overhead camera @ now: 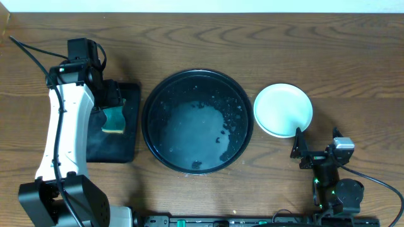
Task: Clean dirty plates on tray and stack at the side
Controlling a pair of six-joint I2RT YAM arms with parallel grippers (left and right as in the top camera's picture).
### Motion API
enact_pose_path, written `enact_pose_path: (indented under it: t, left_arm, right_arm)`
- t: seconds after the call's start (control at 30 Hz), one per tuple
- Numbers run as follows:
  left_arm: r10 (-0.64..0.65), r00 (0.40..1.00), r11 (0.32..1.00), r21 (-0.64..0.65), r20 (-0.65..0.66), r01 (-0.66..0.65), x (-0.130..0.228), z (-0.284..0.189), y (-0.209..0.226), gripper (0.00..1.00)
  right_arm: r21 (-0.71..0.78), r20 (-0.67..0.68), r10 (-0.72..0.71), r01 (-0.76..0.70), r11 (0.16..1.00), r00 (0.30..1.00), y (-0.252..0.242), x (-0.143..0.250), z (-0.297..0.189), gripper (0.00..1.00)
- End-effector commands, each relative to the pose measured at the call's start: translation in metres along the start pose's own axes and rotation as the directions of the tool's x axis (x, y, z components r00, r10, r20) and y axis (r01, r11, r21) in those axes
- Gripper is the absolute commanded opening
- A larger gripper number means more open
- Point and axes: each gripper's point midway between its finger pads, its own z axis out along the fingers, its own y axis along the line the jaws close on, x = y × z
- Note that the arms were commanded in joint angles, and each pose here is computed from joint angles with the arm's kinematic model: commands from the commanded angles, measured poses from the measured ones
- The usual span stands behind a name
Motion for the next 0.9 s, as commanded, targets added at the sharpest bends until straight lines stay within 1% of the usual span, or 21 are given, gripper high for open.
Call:
enact_pose_path:
  t: [0.0, 0.03, 0.13, 0.2, 0.27, 0.37, 0.4, 0.5, 0.6, 0.77, 0.87]
  left_arm:
    - [-0.01, 0.998, 0.992, -0.123, 0.055, 0.017, -0.008, -0.013, 0.025, 0.98]
    - [-0.012, 0.997, 0.991, -0.135, 0.074, 0.022, -0.008, -0.02, 0.028, 0.98]
    - [-0.018, 0.992, 0.993, -0.116, 0.128, 0.033, -0.004, -0.039, 0.028, 0.98]
    - [-0.022, 0.973, 0.996, -0.081, 0.229, 0.041, -0.005, -0.062, 0.024, 0.98]
    - [-0.031, 0.937, 0.999, -0.027, 0.347, 0.043, -0.009, -0.081, 0.015, 0.98]
    - [-0.064, 0.836, 0.997, 0.068, 0.546, 0.033, -0.012, -0.107, 0.002, 0.98]
    - [-0.081, 0.787, 0.995, 0.102, 0.612, 0.024, -0.012, -0.114, -0.002, 0.98]
    - [-0.128, 0.661, 0.985, 0.175, 0.739, -0.004, 0.002, -0.121, -0.008, 0.98]
    - [-0.152, 0.591, 0.98, 0.199, 0.792, -0.016, 0.026, -0.11, -0.009, 0.98]
    - [-0.178, 0.506, 0.974, 0.224, 0.844, -0.031, 0.066, -0.084, -0.009, 0.98]
    - [-0.186, 0.453, 0.973, 0.227, 0.872, -0.037, 0.077, -0.073, -0.009, 0.98]
  right_arm:
    - [-0.003, -0.003, -0.008, 0.008, 1.0, 1.0, 0.001, 0.001, 0.0, 0.99]
    - [-0.003, -0.003, -0.008, 0.008, 1.0, 1.0, 0.001, 0.001, 0.0, 0.99]
    - [-0.003, -0.003, -0.008, 0.008, 1.0, 1.0, 0.001, 0.001, 0.0, 0.99]
    - [-0.003, -0.003, -0.008, 0.008, 1.0, 1.0, 0.001, 0.001, 0.0, 0.99]
    - [-0.003, -0.003, -0.008, 0.008, 1.0, 1.0, 0.001, 0.001, 0.0, 0.99]
    - [-0.003, -0.003, -0.008, 0.008, 1.0, 1.0, 0.001, 0.001, 0.0, 0.99]
    - [-0.003, -0.002, -0.008, 0.008, 1.0, 1.0, 0.001, 0.001, 0.0, 0.99]
    - [-0.003, -0.002, -0.008, 0.008, 1.0, 1.0, 0.001, 0.001, 0.0, 0.99]
    - [-0.003, -0.003, -0.008, 0.008, 1.0, 1.0, 0.001, 0.001, 0.0, 0.99]
    - [-0.003, -0.003, -0.008, 0.008, 1.0, 1.0, 0.001, 0.001, 0.0, 0.99]
    - [-0.003, -0.003, -0.008, 0.008, 1.0, 1.0, 0.001, 0.001, 0.0, 0.99]
